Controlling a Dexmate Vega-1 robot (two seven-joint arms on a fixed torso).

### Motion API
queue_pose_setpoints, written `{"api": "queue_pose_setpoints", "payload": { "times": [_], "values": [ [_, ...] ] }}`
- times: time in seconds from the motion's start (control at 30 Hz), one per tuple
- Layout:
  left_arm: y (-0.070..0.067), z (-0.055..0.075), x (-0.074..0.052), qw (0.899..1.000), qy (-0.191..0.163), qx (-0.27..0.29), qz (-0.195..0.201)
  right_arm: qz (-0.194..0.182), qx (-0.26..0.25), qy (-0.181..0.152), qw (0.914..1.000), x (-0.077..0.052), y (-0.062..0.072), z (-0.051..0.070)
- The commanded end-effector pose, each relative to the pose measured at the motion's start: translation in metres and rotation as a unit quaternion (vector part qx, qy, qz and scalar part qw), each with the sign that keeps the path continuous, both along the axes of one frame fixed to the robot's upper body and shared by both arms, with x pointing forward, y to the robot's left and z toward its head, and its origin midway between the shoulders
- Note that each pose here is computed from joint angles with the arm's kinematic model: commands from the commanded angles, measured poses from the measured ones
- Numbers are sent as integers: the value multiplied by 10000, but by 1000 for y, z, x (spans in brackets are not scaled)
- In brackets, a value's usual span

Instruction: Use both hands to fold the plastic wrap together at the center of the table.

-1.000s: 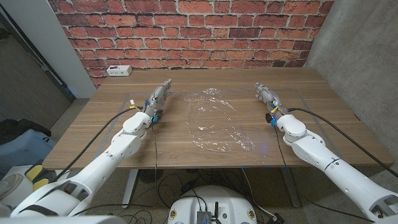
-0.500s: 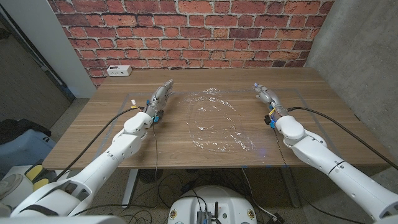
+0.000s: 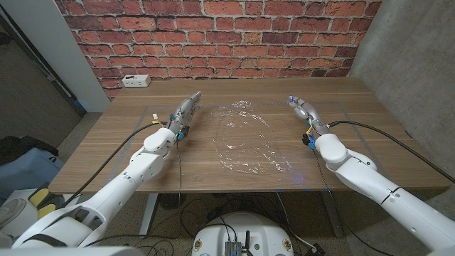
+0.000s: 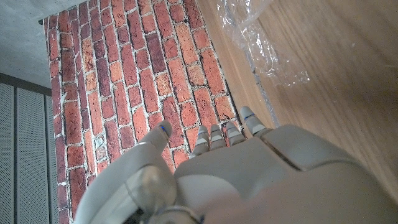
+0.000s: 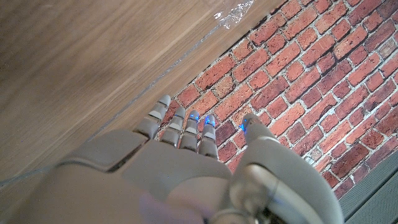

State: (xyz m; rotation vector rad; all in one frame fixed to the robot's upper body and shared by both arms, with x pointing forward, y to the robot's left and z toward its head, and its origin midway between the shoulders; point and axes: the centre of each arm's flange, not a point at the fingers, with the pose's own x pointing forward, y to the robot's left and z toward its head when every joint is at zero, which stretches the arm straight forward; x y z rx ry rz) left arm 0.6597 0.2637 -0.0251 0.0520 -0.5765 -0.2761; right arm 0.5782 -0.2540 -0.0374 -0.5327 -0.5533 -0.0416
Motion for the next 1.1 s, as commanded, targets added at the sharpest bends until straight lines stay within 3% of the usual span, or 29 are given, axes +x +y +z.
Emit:
{"api": "queue_pose_setpoints", "payload": {
  "times": [0.03,0.7,1.1],
  "values": [
    [-6,-3,-4,10000,45,30,-15,-286,-411,-65,9987,-16,4,-3],
    [-19,-7,-9,9994,-26,347,-49,-571,-872,-130,9945,-47,13,-11],
    [-21,-11,-16,9985,-71,549,58,-620,-1124,-157,9916,-60,21,-18]
  ]
}}
